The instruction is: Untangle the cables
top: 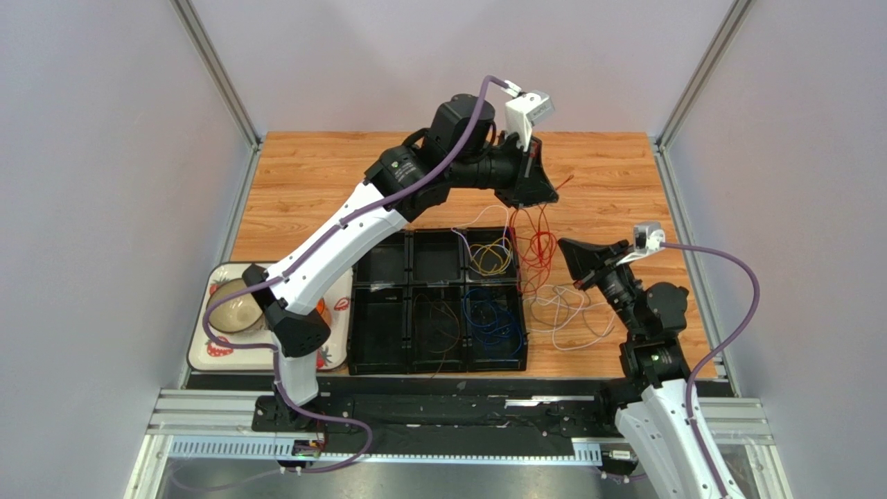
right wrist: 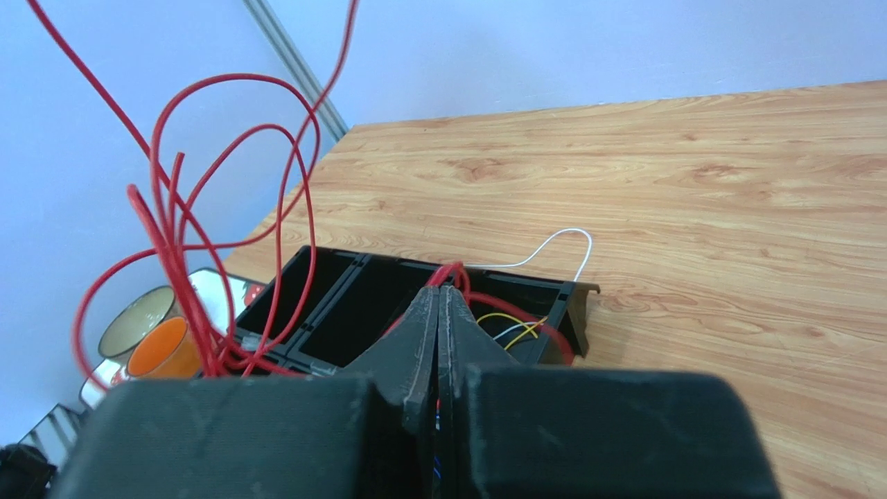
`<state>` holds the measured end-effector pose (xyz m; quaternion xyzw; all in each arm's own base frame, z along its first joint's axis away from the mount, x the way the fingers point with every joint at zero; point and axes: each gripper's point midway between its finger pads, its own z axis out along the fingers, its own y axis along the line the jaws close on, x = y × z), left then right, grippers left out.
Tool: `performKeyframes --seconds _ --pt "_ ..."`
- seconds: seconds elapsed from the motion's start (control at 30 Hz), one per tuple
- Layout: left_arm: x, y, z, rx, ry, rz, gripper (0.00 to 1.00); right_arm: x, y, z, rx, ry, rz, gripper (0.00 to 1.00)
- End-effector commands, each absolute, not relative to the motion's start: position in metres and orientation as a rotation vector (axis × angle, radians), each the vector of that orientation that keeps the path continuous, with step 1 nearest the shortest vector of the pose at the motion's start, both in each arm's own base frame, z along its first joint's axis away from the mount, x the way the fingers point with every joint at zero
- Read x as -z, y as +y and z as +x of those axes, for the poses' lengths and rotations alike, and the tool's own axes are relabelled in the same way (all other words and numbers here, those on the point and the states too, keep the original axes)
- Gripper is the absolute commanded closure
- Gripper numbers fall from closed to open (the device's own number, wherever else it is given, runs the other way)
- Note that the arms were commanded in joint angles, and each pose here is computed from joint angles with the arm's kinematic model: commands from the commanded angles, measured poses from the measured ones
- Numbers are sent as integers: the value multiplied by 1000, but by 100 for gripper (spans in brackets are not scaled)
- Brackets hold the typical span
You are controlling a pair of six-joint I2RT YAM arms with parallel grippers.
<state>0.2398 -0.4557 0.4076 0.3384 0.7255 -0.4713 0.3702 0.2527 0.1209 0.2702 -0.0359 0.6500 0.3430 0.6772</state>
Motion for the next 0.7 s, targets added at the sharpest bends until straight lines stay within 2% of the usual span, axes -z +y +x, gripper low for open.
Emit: performKeyframes --seconds 0.0,0.27,0.3,0.33,0.37,0.47,0.57,0.67 --pt "-449 -431 226 1224 1779 849 100 -272 102 257 -696 1471 41 100" --pt "-462 -396 222 1123 1761 816 100 -246 81 267 -671 1575 315 100" --pt "-458 -394 221 1121 1766 813 100 -238 89 263 -715 1637 306 89" --pt "-456 -394 221 1120 1770 811 100 -247 98 264 -773 1663 308 74" --pt "-454 -394 222 1121 1770 807 100 -244 113 256 -857 1729 268 50" --pt "-443 -395 227 1105 1790 789 100 -246 135 246 -1005 1843 278 39" --pt "-435 -400 235 1090 1802 767 100 -252 141 233 -1075 1867 289 33" --pt "-429 -405 242 1084 1812 751 100 -259 146 222 -1139 1881 303 32"
